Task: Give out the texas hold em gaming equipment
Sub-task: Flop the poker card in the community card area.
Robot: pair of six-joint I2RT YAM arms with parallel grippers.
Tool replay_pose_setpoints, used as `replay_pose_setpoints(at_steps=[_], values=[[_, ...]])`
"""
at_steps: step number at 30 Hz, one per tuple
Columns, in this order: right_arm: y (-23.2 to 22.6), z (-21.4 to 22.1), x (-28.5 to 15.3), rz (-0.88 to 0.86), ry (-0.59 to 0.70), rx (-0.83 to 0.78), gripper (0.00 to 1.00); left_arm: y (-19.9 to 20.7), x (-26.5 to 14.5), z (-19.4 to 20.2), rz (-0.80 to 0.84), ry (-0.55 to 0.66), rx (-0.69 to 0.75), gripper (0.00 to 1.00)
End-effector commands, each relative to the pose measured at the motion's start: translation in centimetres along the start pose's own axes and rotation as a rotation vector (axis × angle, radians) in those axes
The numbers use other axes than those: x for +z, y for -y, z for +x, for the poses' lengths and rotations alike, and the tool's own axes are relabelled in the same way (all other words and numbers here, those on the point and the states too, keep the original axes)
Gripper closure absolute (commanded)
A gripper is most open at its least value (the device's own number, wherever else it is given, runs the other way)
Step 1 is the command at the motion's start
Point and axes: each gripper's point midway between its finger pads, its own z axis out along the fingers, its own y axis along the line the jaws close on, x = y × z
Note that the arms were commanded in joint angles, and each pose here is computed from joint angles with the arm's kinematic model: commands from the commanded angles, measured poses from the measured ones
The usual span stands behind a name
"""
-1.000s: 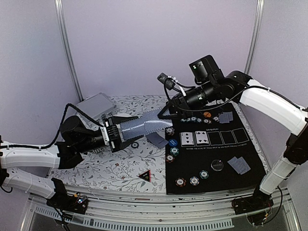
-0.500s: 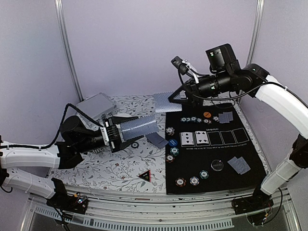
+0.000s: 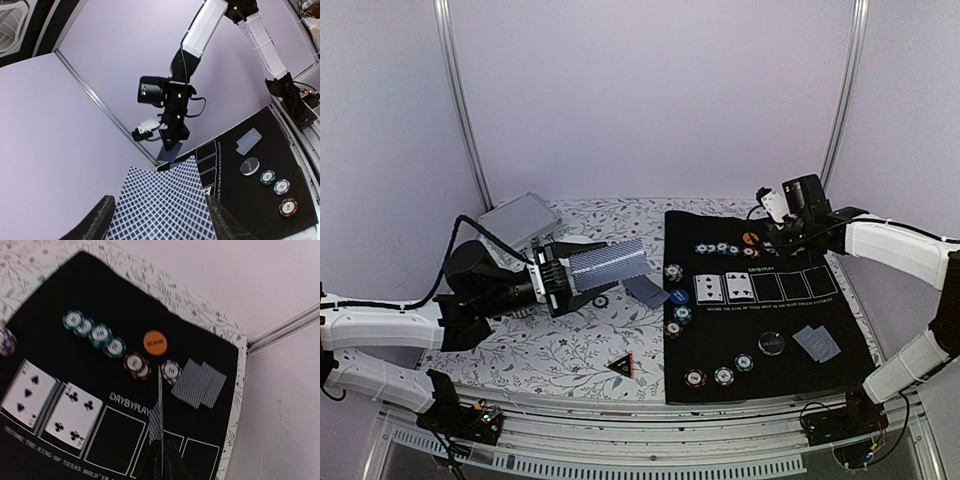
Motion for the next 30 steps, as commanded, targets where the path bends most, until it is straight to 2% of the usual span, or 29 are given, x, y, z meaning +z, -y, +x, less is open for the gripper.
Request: replay_pose_setpoints(at_steps=[1, 4, 10, 17, 20, 25, 30], values=[[-0.5, 2.5, 3.7, 0.055, -0.041, -0.219, 0.99, -0.4, -0.1, -2.3, -0.011, 0.068, 0.013, 0.44], [-0.8, 4.3, 5.4, 0.084, -0.094, -0.354, 0.99, -0.4, -0.1, -2.3, -0.011, 0.069, 0.013, 0.43], [-1.2, 5.2, 7.7, 0.119, -0.105, -0.533, 0.98, -0.5, -0.1, -2.4, -0.014, 0.069, 0.017, 0.44], [-4.0, 13.3, 10.4, 0.073, -0.339, -0.792, 0.99, -0.5, -0.1, -2.5, -0.016, 0.071, 0.021, 0.43], [-5.4, 14.7, 10.3, 0.013, -0.352, -0.79, 0.99, -0.5, -0.1, -2.5, -0.017, 0.071, 0.021, 0.44], [-7.5, 14.9, 9.1, -0.131, -0.324, -0.706, 0.98, -0.5, -0.1, -2.5, -0.017, 0.069, 0.022, 0.43], [-8.6, 15.1, 8.1, -0.212, -0.294, -0.704, 0.98, -0.5, -0.1, -2.4, -0.017, 0.068, 0.021, 0.43]])
